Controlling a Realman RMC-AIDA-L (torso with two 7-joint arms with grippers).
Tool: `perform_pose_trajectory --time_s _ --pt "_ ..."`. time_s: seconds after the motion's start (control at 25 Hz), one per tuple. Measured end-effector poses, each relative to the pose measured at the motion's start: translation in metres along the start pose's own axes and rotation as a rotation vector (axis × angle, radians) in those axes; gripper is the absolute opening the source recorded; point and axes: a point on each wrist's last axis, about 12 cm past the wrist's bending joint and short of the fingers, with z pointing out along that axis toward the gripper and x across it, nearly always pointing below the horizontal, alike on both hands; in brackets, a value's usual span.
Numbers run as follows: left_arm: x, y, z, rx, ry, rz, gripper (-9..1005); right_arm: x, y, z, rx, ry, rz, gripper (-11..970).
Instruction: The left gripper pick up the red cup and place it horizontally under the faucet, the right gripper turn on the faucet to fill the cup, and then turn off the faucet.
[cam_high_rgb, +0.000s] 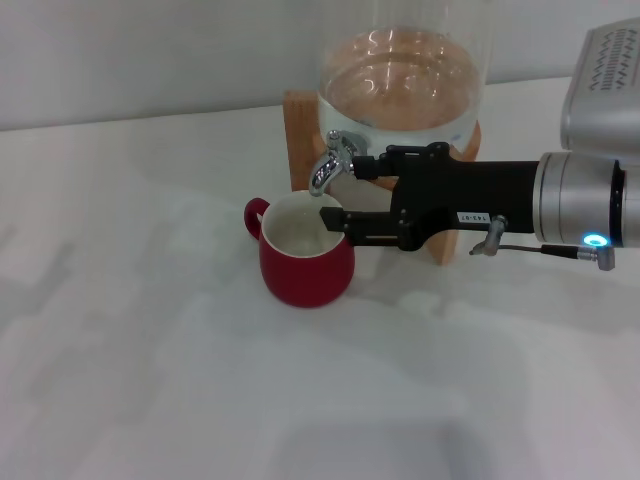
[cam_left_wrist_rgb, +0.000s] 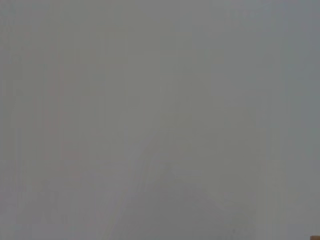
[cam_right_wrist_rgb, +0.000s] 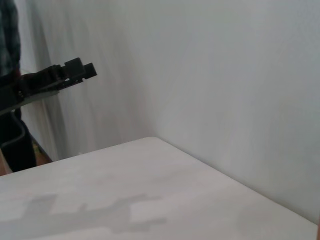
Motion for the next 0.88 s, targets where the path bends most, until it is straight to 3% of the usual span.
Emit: perform_pose_trajectory --time_s 0.36,0.6,0.88 --pt "0.001 0.0 -0.003 -0.009 0.004 -0.005 891 0.0 -0.004 -0.005 0.014 -0.004 0.006 719" --pt "0.002 0.001 -0.006 -0.018 0.012 -0.03 891 0.002 -0.014 -0.027 0.071 -0.016 0.025 719" --pt "0.0 0.014 -0.021 -0.117 -0.006 -0.187 891 0.013 -0.031 -0.061 0.194 -0.029 0.076 719"
